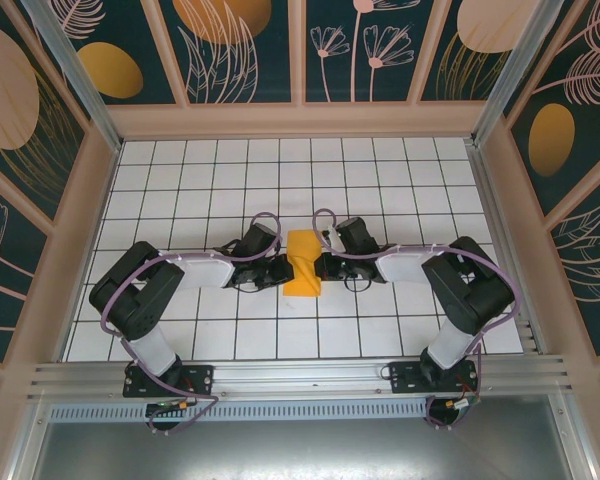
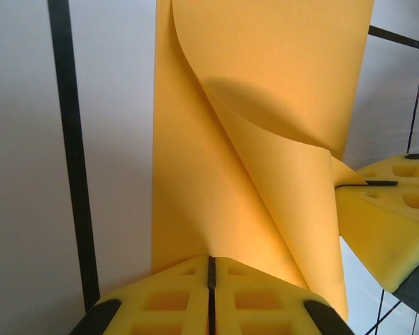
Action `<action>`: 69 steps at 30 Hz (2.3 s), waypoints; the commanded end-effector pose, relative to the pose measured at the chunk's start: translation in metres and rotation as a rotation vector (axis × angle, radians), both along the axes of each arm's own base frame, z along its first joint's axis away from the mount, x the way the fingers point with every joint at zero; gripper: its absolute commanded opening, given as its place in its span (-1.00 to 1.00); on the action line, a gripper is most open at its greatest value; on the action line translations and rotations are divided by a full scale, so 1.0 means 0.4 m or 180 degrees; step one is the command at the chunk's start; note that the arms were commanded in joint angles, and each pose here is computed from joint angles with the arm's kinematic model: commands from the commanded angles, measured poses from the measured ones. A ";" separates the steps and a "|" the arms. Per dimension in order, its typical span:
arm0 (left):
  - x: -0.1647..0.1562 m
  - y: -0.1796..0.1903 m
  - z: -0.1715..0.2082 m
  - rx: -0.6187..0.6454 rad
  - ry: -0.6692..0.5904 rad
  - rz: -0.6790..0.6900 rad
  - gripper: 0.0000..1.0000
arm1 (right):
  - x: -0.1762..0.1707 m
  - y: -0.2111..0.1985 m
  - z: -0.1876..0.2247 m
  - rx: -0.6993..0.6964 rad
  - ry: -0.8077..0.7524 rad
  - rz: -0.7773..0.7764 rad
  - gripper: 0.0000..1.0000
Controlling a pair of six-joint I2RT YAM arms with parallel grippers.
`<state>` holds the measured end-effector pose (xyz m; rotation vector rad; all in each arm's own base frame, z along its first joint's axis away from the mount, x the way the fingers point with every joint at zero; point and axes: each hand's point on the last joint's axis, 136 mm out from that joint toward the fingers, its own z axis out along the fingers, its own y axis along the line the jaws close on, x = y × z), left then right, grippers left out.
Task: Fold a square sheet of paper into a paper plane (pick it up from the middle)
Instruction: Fold the triangle a second time at the center of the table.
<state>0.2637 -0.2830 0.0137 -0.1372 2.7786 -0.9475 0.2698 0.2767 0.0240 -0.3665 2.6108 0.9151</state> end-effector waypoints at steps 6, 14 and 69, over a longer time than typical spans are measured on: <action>-0.013 0.025 -0.031 0.0216 0.0071 -0.0005 -0.81 | 0.012 -0.010 -0.019 -0.0121 0.0002 0.0000 -1.00; -0.004 0.011 0.009 0.0089 -0.0042 -0.0022 -0.77 | 0.006 -0.020 -0.036 -0.0197 0.0047 -0.0018 -1.00; 0.098 -0.075 0.077 -0.0849 -0.0177 0.0626 -0.56 | -0.018 -0.016 0.077 0.0869 0.0279 -0.0099 -0.49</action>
